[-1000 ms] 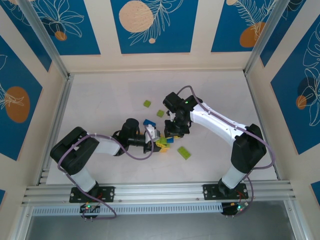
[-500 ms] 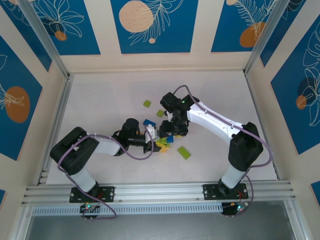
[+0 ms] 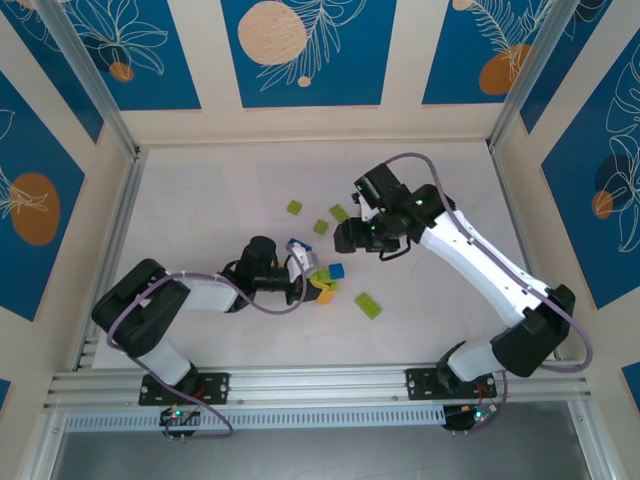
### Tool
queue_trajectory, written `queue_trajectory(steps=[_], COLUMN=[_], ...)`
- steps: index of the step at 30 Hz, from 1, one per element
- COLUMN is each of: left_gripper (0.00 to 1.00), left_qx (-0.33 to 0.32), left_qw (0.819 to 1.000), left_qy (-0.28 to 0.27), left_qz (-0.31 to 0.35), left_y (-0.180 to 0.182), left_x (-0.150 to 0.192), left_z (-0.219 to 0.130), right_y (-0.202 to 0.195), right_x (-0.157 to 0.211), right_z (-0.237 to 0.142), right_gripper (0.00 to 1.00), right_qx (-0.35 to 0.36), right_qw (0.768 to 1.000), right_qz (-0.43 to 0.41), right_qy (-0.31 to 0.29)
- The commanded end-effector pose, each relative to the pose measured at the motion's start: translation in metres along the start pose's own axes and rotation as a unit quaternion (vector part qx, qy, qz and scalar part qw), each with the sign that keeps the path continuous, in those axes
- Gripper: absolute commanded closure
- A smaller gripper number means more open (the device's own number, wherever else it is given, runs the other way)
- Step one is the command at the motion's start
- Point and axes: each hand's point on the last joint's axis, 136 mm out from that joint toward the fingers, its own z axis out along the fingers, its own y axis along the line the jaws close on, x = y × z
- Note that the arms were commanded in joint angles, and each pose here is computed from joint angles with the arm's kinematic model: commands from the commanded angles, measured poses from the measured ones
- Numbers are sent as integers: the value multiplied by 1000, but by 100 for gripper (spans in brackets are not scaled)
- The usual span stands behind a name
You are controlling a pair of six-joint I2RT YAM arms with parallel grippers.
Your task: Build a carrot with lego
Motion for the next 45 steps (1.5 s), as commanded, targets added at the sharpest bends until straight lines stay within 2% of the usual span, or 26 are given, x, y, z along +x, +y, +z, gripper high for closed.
queue_trajectory(steps=[1,4,8,10,15,18,22,30,36,45], left_gripper=[68,67,66,67,66,65,63,63,62,62], left_qx=[-44,-59,-92,-127,-137,-160,-157,-157,-144,-135], left_qw=[998,994,984,971,949,936,921,888,878,867], left_qy=[15,12,78,97,64,70,81,77,55,87], left_qz=[-44,-93,-132,-176,-276,-307,-348,-426,-453,-471], left_y=[12,19,29,48,87,109,130,169,199,222], left_x=[-24,-42,-52,-55,-67,-58,-40,1,7,33], left_z=[-12,-26,-44,-61,-105,-120,-125,-138,-146,-134], right_y=[0,1,1,1,-5,-12,-17,-21,-25,-33], right_x=[12,19,25,27,27,24,23,32,36,44], right_z=[6,8,7,6,-8,-24,-39,-36,-32,-18], right_gripper=[30,30,30,30,30,30,30,30,30,31], right_qx=[-20,-34,-51,-56,-53,-53,-64,-71,-72,-66], right_qw=[1000,999,999,998,998,997,996,996,997,997], right_qz=[-6,-7,-12,-16,-23,-18,-9,-1,7,24], right_qy=[10,7,0,-3,-24,-47,-66,-48,-41,-26])
